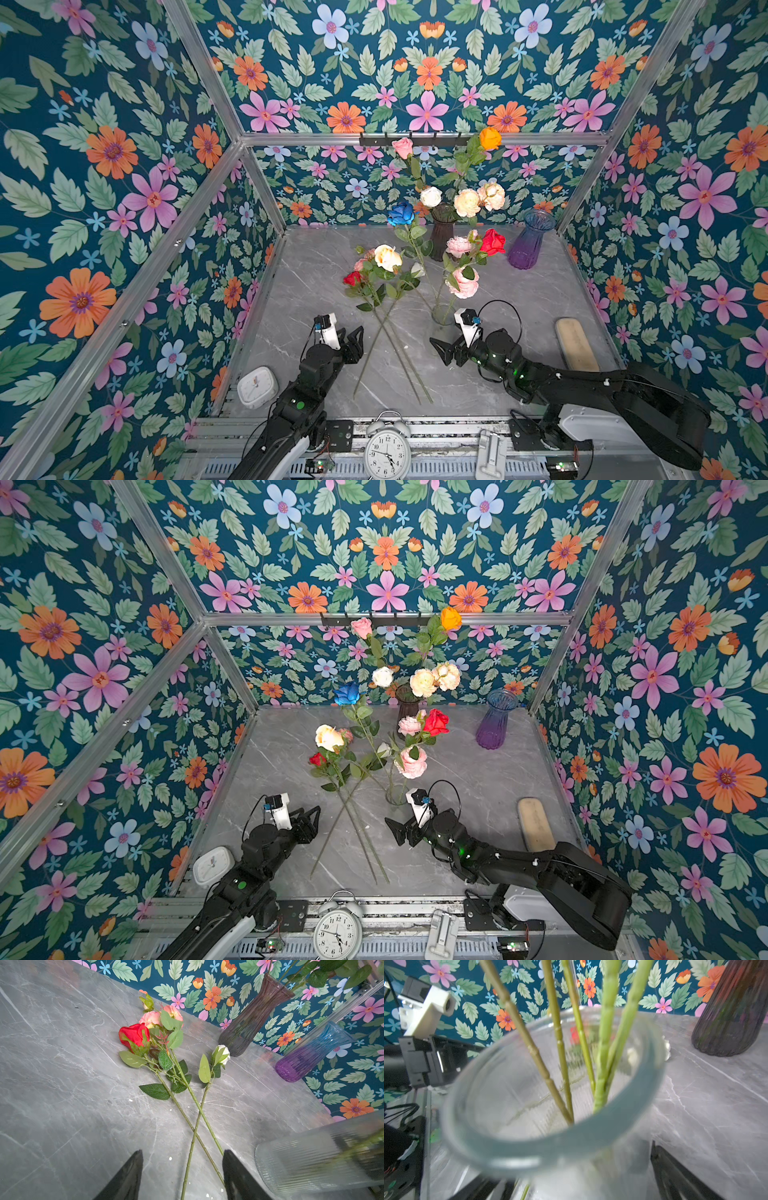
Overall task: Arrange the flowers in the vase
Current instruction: 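Close the right gripper around the clear glass vase, then lift the clear glass vase of roses off the table with the right gripper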
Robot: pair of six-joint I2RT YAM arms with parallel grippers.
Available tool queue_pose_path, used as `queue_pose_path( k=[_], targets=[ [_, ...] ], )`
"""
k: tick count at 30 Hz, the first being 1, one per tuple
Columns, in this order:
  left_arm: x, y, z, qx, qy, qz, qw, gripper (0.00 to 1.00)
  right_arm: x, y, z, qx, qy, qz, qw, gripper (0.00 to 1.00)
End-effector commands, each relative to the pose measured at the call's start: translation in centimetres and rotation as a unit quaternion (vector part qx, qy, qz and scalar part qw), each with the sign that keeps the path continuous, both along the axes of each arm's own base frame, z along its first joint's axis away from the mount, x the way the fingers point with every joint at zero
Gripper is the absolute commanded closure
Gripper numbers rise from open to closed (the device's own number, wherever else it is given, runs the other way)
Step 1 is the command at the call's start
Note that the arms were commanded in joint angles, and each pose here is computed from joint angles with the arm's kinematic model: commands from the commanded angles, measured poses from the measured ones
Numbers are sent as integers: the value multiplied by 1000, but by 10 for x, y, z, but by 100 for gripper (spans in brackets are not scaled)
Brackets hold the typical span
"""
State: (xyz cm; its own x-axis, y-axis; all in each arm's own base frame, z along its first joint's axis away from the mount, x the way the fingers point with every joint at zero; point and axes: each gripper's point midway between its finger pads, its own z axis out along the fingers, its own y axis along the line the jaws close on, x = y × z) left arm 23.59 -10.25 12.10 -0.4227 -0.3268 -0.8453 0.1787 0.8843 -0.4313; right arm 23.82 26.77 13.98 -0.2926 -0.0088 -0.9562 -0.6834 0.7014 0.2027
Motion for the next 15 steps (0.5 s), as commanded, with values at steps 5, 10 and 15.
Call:
queue_pose_path(
  k=[5,10,15],
  targets=[
    [4,-5,5,3,-7,-9,1000,39,24,-3,17,18,-23,-53,998,2],
    [5,-7,2,8,1,-13,1000,39,32,-4,16,35,-14,-67,997,9],
    [5,-7,3,7,-1,-14,1000,39,37,-7,17,35,-18,-83,996,15]
  ],
)
